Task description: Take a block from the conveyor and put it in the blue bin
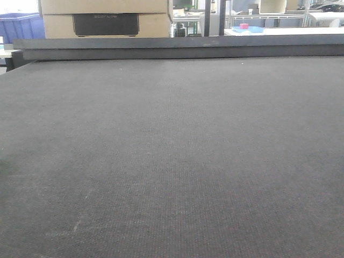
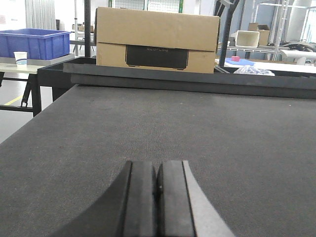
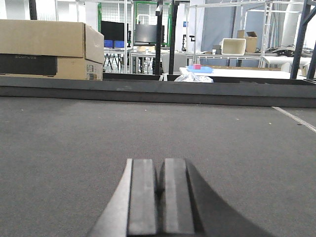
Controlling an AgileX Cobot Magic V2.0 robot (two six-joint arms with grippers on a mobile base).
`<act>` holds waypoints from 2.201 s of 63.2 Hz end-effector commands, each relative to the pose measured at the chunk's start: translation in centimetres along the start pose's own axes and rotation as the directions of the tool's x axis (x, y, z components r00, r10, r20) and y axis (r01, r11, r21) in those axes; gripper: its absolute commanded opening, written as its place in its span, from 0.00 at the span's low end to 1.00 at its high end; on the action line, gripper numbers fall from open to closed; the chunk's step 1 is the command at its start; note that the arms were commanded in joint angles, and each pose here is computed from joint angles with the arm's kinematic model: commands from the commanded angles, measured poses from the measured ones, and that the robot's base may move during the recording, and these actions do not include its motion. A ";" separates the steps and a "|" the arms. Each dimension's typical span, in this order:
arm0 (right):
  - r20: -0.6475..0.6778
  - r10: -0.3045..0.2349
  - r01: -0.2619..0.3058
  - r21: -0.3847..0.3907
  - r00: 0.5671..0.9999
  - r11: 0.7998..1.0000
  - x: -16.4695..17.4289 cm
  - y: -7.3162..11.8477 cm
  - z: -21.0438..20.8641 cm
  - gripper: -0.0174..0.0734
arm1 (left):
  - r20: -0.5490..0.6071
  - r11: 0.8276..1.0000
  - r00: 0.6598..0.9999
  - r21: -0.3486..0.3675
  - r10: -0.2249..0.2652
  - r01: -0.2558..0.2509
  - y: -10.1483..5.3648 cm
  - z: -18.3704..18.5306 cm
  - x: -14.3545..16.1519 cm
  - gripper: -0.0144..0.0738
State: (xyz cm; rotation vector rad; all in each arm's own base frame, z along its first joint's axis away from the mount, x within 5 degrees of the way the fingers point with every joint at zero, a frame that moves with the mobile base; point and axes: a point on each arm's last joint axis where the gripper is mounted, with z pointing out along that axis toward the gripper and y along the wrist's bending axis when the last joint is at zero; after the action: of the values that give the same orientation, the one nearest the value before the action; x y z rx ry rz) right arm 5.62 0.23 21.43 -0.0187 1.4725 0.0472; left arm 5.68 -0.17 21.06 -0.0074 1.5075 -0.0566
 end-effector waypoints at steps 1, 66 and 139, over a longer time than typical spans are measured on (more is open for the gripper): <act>0.020 -0.009 0.009 -0.002 1.000 1.000 -0.2 0.0 0.0 0.01 | 0.024 1.000 1.000 0.004 0.001 -0.001 0.0 0.0 -0.3 0.04; 0.158 -0.008 0.009 -0.005 0.987 1.000 -1.4 0.1 -0.1 0.01 | 0.070 1.000 0.997 0.005 -0.018 0.018 0.0 -0.1 -0.7 0.04; -0.103 0.048 -0.049 -0.012 0.993 0.999 -18.9 0.5 4.3 0.01 | 0.090 0.999 0.996 0.041 -0.023 0.020 -1.2 3.4 -21.6 0.04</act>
State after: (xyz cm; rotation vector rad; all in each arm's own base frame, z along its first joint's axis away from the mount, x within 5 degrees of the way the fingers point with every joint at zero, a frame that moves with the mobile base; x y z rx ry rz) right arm 6.98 0.47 39.71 0.0178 1.4848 0.1188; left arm 6.21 -0.33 41.54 -0.0135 1.2820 -0.0970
